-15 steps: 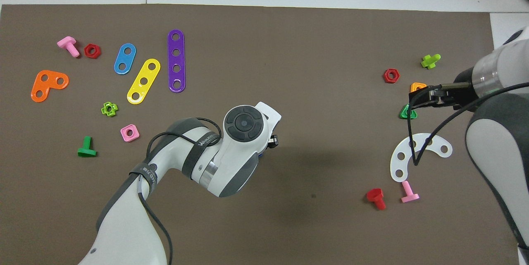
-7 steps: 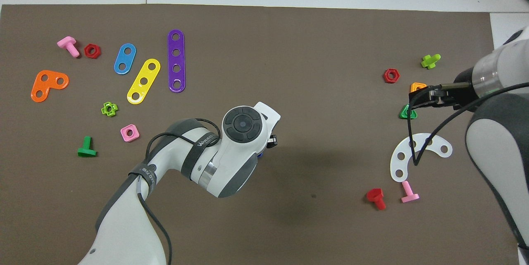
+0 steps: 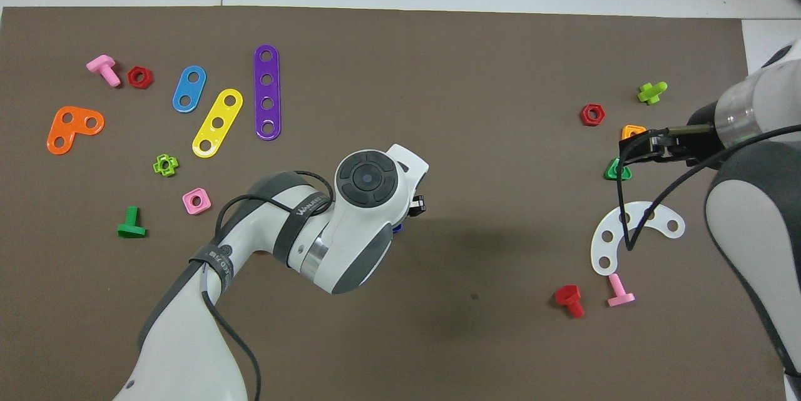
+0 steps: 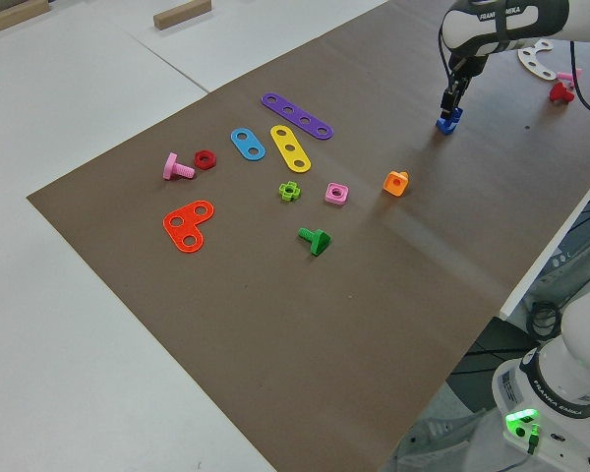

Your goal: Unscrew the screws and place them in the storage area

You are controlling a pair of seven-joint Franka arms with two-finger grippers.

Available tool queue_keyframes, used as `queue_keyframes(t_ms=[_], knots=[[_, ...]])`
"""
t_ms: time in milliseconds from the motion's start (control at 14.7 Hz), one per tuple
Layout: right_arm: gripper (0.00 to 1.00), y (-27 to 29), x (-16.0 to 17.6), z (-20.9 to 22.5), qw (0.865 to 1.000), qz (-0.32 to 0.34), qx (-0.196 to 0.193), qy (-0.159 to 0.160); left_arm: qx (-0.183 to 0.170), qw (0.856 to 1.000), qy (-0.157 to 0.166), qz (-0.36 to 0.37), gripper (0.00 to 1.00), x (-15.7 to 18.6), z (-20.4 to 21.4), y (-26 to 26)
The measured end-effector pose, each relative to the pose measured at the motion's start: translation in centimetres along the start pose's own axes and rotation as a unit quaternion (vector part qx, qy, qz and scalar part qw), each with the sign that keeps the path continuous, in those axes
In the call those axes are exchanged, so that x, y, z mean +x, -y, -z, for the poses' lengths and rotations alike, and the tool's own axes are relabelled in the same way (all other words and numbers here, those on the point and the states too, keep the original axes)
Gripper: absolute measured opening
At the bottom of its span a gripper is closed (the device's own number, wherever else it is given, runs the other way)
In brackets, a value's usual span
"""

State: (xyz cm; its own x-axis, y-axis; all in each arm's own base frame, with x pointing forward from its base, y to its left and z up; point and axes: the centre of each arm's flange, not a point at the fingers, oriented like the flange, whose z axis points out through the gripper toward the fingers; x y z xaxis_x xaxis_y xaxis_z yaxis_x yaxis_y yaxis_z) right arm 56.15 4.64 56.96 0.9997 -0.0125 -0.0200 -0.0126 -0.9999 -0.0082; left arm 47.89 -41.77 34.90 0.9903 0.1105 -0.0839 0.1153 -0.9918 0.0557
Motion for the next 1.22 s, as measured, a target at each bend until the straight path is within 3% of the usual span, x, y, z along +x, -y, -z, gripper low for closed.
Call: queue_keyframes(t_ms=[340, 476, 680, 816, 1224], knots=[[1.00, 0.0, 0.0, 0.0, 1.000, 0.000, 0.000, 0.000, -0.003, 1.000, 0.004, 0.029, 0.48, 3.8, 9.0, 2.4], [1.00, 0.0, 0.0, 0.0, 1.000, 0.000, 0.000, 0.000, -0.008, 1.000, 0.000, 0.025, 0.48, 7.0, 9.8, 6.1], [1.00, 0.3, 0.0, 0.0, 1.000, 0.002, 0.000, 0.000, -0.007, 1.000, 0.005, -0.006, 0.48, 12.5, 9.2, 14.4], [1.00, 1.5, -0.1, 0.0, 1.000, 0.012, 0.000, -0.001, -0.011, 1.000, 0.000, -0.020, 0.48, 14.2, 8.3, 18.1], [1.00, 9.9, -1.5, -2.4, 1.000, -0.003, -0.001, -0.004, -0.011, 0.997, -0.026, -0.068, 0.48, 11.9, -0.4, 23.5]])
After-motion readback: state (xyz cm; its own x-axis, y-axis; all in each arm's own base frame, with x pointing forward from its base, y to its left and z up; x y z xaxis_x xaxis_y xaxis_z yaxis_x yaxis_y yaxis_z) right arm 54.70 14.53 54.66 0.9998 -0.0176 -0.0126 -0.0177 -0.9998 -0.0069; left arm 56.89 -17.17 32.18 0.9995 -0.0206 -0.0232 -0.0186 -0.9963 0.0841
